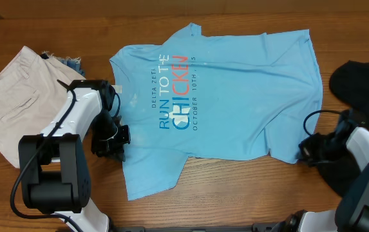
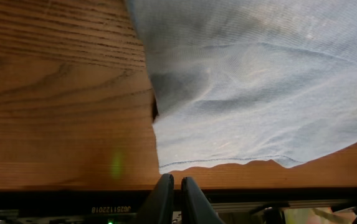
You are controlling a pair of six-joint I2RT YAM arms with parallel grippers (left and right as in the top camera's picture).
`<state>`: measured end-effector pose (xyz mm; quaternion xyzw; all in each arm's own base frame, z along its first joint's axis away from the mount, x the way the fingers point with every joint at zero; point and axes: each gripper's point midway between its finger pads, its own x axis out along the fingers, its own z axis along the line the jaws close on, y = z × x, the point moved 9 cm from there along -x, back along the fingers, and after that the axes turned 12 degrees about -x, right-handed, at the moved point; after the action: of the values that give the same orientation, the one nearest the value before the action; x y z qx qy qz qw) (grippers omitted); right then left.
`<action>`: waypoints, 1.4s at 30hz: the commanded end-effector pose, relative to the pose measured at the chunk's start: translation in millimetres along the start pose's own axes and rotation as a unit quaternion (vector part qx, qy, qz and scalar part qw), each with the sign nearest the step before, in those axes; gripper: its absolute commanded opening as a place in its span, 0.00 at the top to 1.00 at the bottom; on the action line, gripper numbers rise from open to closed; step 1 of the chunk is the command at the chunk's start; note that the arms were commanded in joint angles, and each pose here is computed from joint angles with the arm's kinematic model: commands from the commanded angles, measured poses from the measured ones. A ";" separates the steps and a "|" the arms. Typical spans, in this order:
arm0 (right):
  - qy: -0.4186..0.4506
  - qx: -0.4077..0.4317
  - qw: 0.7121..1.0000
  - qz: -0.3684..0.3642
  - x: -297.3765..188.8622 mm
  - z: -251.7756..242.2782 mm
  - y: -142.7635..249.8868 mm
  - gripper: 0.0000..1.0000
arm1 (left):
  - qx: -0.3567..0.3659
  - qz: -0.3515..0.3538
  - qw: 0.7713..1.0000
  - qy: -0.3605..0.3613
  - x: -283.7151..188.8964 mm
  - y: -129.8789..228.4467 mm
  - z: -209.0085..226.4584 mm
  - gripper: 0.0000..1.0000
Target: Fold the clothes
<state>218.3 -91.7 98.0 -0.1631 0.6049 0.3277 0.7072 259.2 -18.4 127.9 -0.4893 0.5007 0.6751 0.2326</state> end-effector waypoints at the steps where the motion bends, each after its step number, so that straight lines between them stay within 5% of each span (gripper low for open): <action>1: -0.008 -0.001 0.997 -0.072 -38.4 -3.0 -15.7 0.96 | -0.004 -0.007 1.000 -0.006 -0.9 0.9 1.4 0.89; 18: -0.053 0.014 0.985 -0.162 -85.2 -21.8 -28.2 0.96 | -0.033 -0.015 0.999 0.012 50.2 0.1 -0.7 0.76; 28: -0.067 0.000 0.984 -0.162 -85.6 -19.1 -28.5 0.96 | -0.040 0.006 0.999 0.022 65.4 8.3 -1.1 0.54; 42: -0.067 -0.002 0.984 -0.162 -85.6 -19.1 -28.5 0.96 | -0.040 0.042 0.998 0.021 80.4 22.8 0.9 0.63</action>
<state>213.3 -143.0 156.6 -0.2165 0.5377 0.2335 0.7807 211.1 -37.1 72.0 -0.4936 0.4958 0.6945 0.1682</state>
